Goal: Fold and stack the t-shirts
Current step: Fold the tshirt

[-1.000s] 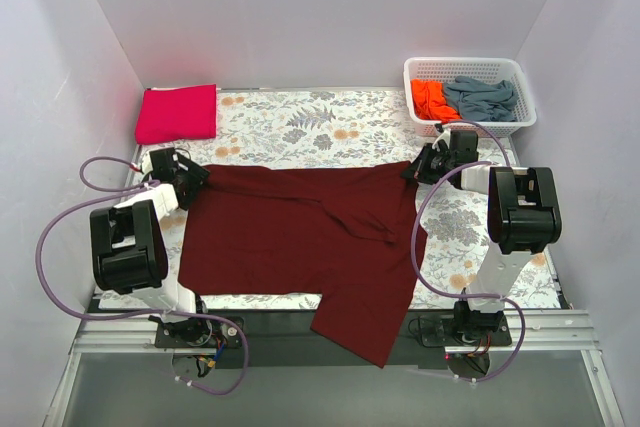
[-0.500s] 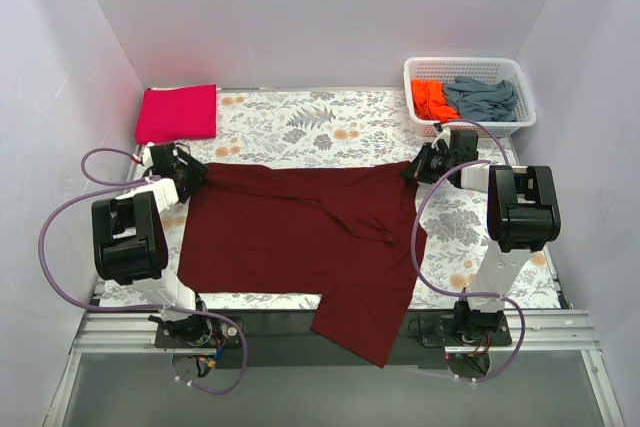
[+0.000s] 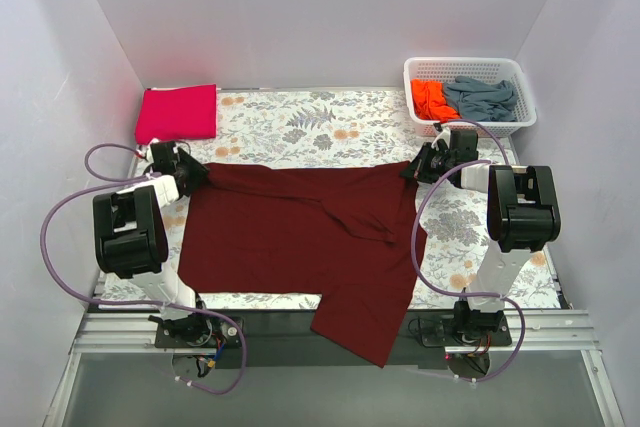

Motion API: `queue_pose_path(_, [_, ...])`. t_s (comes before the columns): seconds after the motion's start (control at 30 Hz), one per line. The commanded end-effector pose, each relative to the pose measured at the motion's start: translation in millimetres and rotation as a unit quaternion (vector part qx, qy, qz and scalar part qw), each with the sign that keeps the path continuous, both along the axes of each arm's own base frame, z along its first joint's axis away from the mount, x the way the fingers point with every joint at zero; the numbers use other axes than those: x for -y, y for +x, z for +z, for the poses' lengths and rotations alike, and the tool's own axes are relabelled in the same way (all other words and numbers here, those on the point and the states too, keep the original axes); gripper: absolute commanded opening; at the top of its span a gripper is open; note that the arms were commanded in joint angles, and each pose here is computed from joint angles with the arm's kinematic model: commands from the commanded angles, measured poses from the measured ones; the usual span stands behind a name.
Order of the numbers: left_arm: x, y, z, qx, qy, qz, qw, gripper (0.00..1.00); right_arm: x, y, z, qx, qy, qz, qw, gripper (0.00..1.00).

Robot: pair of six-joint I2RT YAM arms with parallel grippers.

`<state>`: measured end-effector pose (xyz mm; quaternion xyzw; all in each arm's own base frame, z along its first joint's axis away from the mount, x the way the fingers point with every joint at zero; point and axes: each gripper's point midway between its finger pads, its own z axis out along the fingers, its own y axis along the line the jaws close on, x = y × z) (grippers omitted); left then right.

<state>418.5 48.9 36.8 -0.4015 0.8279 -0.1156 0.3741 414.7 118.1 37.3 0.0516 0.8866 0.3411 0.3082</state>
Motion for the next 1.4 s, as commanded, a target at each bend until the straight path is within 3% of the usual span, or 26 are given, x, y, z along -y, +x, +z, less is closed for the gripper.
queue_pose_path(0.0, [0.8,10.8,18.5,0.021,0.004,-0.019,1.000,0.43,-1.0,15.4,13.2,0.033,0.004,0.009,0.999,0.01])
queue_pose_path(0.03, [-0.8,11.1,24.5,0.024,0.010,-0.021,0.999,0.30,10.8,19.1,14.3,0.035,0.003,-0.005,0.999,0.01])
queue_pose_path(0.17, [-13.8,5.1,47.0,0.006,0.047,-0.007,0.999,0.12,12.6,20.1,15.6,0.038,0.001,-0.005,0.999,0.01])
queue_pose_path(0.33, [-28.7,-11.7,61.9,-0.050,0.090,0.000,0.995,0.14,15.0,21.2,15.3,0.040,-0.004,-0.007,0.999,0.01])
queue_pose_path(0.37, [-30.5,-15.8,59.1,-0.064,0.098,-0.004,0.993,0.16,15.1,21.6,15.1,0.040,-0.004,-0.007,0.999,0.01])
queue_pose_path(0.5, [-42.0,-38.9,39.4,-0.133,0.120,0.013,0.984,0.50,15.4,23.4,15.8,0.042,-0.005,-0.007,0.999,0.01])
queue_pose_path(0.63, [-46.0,-43.9,39.8,-0.131,0.123,0.039,0.983,0.71,15.9,25.3,15.9,0.042,-0.007,-0.007,0.999,0.01])
queue_pose_path(0.73, [-37.8,-41.6,41.2,-0.107,0.102,0.035,0.988,0.72,16.0,25.8,16.2,0.043,-0.008,-0.005,0.999,0.01])
queue_pose_path(1.07, [-0.3,3.5,59.0,-0.028,0.031,-0.045,0.998,0.52,15.8,25.0,10.3,0.037,-0.011,0.001,0.999,0.01])
queue_pose_path(1.2, [4.4,21.6,37.0,-0.028,0.012,-0.056,0.998,0.40,16.5,25.7,8.2,0.035,-0.013,0.000,0.999,0.01])
queue_pose_path(1.37, [-0.5,27.5,0.5,-0.064,0.009,-0.046,0.997,0.34,26.4,29.6,3.7,0.035,-0.027,-0.013,0.999,0.01])
